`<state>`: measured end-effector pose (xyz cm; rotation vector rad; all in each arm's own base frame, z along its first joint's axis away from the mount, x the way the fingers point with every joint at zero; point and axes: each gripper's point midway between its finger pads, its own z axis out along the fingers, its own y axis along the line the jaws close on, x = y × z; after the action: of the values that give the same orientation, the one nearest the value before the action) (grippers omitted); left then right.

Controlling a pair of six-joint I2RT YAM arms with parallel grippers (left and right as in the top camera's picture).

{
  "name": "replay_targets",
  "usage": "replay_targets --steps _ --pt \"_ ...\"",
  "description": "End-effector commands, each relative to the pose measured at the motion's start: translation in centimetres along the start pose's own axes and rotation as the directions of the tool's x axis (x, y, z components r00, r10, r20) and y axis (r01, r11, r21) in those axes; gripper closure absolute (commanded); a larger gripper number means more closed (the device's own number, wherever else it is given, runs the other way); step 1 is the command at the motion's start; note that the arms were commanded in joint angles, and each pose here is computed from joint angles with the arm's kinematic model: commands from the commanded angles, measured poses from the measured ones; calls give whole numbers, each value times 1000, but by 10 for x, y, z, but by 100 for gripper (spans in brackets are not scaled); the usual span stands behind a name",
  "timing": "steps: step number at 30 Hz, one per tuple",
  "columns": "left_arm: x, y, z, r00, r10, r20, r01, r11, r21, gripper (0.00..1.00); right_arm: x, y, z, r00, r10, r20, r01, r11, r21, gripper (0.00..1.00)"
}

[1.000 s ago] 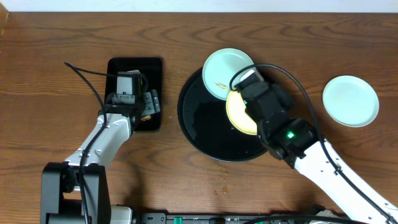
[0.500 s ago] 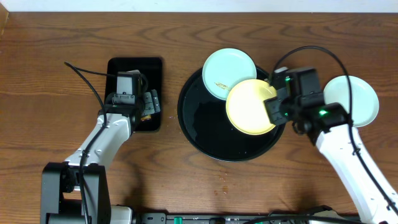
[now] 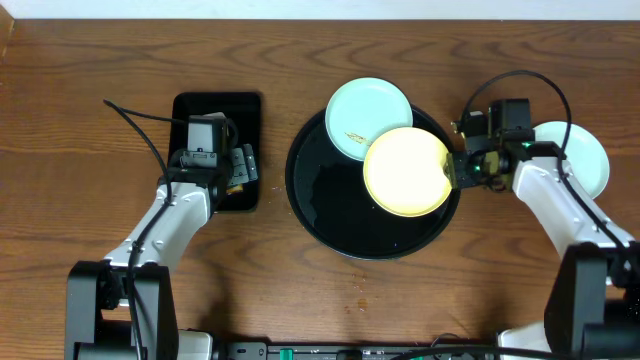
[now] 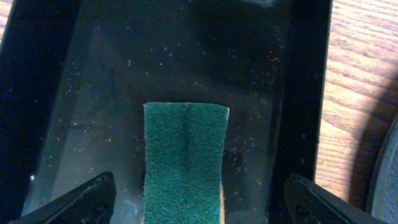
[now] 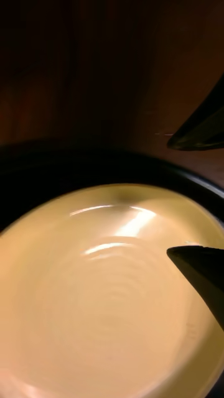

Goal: Clean dirty plates on tray and stack at the side
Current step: 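Lift the yellow plate by its rim with the right gripper, then carry the yellow plate right and stack it on the pale green plate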

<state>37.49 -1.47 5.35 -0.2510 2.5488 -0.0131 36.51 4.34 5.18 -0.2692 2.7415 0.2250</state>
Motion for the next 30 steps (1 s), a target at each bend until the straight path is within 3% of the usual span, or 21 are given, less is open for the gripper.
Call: replay_targets --steps 1,8,15,19,26,30 --pt "4 5 3 1000 0 -13 -1 1000 -19 13 -7 -1 5 1000 -4 16 4 1000 -20 53" --pt "4 5 3 1000 0 -13 -1 1000 -19 13 1 7 33 1000 -5 -28 3 997 -76 63" --pt "4 5 3 1000 0 -13 -1 1000 -19 13 -5 4 44 1000 -4 -10 3 997 -77 96" --pt "4 5 3 1000 0 -13 -1 1000 -19 13 -35 7 13 996 -21 82 26 997 -68 99" --pt "4 5 3 1000 0 -13 -1 1000 -19 13 -70 33 -82 955 -96 282 109 994 -29 99" --pt "4 5 3 1000 0 -13 -1 1000 -19 13 -71 43 -136 915 -184 360 139 979 146 99"
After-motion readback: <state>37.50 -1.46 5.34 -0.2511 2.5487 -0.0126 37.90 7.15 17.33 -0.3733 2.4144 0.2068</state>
